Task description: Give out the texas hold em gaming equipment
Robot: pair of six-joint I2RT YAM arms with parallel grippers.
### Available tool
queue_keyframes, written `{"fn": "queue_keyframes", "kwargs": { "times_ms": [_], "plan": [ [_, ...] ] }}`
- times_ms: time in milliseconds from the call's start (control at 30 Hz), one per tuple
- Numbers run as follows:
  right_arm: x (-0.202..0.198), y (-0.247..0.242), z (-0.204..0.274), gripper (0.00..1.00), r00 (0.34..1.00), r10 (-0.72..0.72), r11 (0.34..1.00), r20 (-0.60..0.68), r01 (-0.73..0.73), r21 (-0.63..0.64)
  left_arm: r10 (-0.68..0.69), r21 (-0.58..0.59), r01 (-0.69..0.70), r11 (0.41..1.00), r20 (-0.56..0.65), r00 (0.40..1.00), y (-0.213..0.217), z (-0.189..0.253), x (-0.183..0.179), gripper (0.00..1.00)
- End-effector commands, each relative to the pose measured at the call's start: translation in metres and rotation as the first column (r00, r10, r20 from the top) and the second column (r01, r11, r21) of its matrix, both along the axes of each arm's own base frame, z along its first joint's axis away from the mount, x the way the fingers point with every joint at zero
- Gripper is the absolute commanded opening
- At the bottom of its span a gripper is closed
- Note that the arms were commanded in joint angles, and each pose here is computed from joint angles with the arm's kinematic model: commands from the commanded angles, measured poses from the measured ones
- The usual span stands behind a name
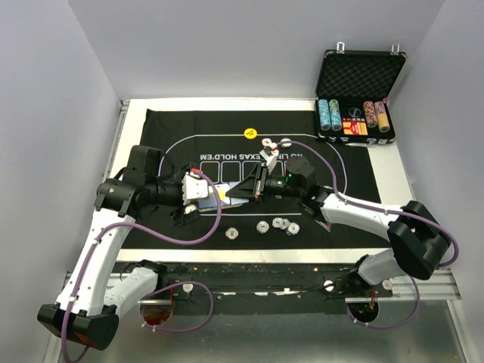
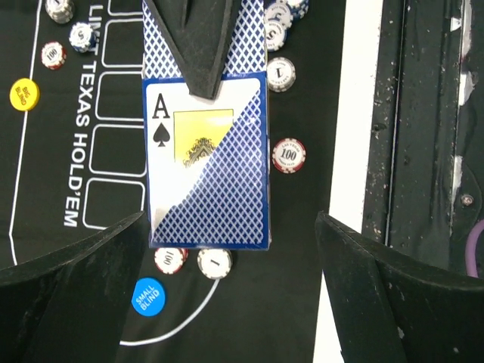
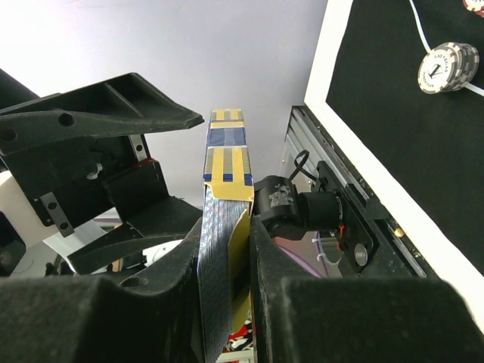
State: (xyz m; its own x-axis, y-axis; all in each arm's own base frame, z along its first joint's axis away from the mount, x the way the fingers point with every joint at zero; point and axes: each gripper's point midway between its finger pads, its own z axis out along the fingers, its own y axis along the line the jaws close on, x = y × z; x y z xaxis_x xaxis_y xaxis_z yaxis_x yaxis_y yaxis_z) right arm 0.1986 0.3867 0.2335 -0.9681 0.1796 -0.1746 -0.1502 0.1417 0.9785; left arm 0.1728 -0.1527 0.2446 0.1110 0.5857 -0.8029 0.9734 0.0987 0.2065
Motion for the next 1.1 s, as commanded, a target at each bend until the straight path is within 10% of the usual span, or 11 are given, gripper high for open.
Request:
{"fn": "queue_keyframes", "kwargs": {
  "times_ms": [0,1067],
  "plan": [
    [-0.004,0.005,0.025,0.14,0.998,0.046,0.998,0.039,-0.048,0.043,-0.035,-0.075,0.041,0.996,0.073,0.997,-0.011,0.010,0.006,0.99],
    [-0.009,0.025,0.020,0.14,0.996,0.085,0.996,0.029,-0.085,0.004,-0.054,-0.062,0.050,0.997,-0.068,0.996,-0.002,-0.020,-0.008,0.86]
  ]
}}
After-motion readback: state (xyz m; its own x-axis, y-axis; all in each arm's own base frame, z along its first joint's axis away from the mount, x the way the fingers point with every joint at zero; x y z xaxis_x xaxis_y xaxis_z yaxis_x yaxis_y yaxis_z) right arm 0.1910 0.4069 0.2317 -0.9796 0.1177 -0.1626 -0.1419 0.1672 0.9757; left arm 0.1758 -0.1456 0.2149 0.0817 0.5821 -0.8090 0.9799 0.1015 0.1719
